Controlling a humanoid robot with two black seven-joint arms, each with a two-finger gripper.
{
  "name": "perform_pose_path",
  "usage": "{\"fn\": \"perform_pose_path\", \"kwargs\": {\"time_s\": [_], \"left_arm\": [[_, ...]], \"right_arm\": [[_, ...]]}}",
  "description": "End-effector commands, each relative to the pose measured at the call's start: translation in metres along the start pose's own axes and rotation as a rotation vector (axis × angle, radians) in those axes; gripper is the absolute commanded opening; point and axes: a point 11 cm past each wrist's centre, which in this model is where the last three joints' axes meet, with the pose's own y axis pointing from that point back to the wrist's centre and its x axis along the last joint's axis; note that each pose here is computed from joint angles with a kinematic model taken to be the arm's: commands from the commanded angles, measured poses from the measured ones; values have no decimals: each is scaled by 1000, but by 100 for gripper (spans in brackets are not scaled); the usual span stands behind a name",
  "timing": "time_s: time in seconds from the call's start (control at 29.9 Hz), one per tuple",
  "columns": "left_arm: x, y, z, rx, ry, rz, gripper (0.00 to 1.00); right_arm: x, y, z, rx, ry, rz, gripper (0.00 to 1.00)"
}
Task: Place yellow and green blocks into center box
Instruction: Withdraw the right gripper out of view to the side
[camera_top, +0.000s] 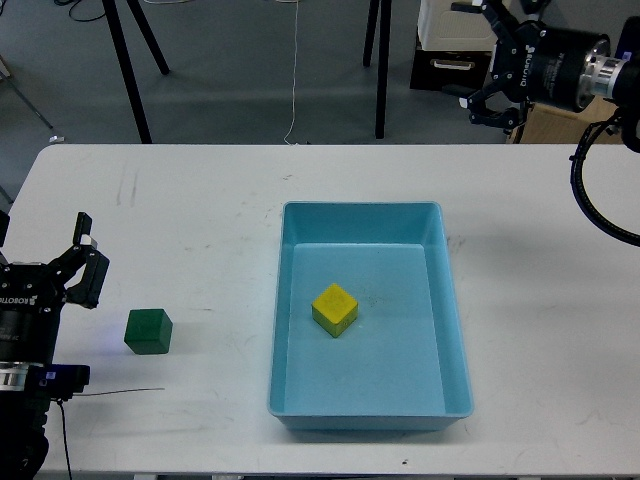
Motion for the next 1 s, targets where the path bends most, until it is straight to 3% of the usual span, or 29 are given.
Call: {"fn": "perform_pose_path", "kwargs": {"time_s": [0.0, 0.23, 0.4, 0.63, 0.8, 0.97], "left_arm": [[-3, -5, -1, 6, -1, -17, 100], [-10, -17, -2, 13, -1, -51, 100], [-12, -19, -2, 10, -1, -59, 100], [-11, -18, -3, 13, -1, -55, 100], [-14, -19, 3, -9, -8, -64, 100], [-15, -17, 9, -8, -25, -60, 100]], "right_arm": [[34, 45, -13, 194, -136, 63, 100], [83, 138, 26, 432, -475, 171, 100], [65, 190, 78, 423, -561, 190, 100], [51, 266, 136, 578, -708, 293, 100], [31, 275, 179, 600, -814, 314, 100], [29, 275, 183, 582, -817, 319, 100]]}}
